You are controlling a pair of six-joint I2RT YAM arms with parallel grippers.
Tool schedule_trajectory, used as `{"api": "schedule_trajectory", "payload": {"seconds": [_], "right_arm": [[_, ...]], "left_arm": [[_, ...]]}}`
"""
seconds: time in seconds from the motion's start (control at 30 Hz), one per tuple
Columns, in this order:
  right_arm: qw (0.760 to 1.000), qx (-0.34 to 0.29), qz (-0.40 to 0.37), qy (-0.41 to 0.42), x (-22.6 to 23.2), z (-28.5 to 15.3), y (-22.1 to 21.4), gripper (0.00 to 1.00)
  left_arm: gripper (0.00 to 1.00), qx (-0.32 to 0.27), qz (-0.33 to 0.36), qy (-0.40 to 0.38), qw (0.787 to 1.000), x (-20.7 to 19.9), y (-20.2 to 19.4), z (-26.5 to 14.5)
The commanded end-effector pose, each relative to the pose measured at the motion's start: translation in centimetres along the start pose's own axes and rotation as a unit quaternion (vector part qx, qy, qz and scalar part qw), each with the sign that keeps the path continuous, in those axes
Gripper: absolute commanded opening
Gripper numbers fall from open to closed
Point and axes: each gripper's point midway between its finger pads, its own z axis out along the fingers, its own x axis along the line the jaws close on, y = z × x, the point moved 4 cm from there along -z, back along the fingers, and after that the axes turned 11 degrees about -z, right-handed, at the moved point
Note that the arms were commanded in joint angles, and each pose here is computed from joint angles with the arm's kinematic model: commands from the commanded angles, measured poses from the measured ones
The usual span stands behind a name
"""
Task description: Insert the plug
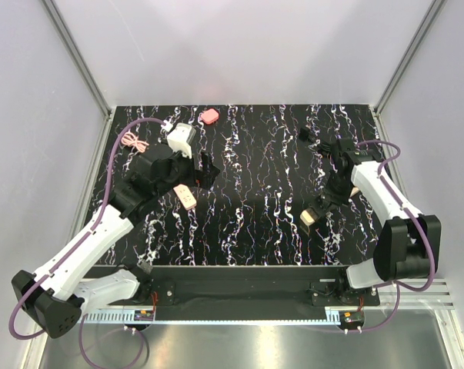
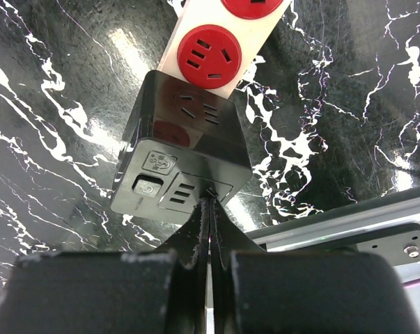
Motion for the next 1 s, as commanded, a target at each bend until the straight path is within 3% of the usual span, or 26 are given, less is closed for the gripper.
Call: {"api": "schedule_trajectory", "payload": {"seconds": [0.0, 0.2, 0.53, 0.83, 0.97], "right_arm": [[1.0, -0.012, 0.011, 0.002, 0.6, 0.0, 1.0, 0.0], [0.999, -0.039, 0.006, 0.017, 1.1, -1.9, 2.6, 0.0], [0.999, 0.028, -0.011, -0.02, 0.5, 4.1, 0.9, 0.0], [0.998, -0.058, -0.014, 0.001, 1.1, -2.8, 4.7, 0.0], [0.998, -0.056, -0.015, 0.002, 1.1, -2.1, 4.4, 0.0]], "left_arm": [[0.99, -0.031, 0.002, -0.003, 1.0, -0.2, 1.3, -0.1], [0.99, -0.033, 0.003, 0.001, 0.999, 0.0, 1.3, -0.1], [0.99, -0.035, 0.007, 0.007, 0.999, 0.2, 1.3, -0.1], [0.99, -0.034, 0.007, 0.014, 0.999, 0.4, 1.3, 0.0], [0.99, -0.035, 0.007, 0.021, 0.999, 0.7, 1.4, 0.0]]}}
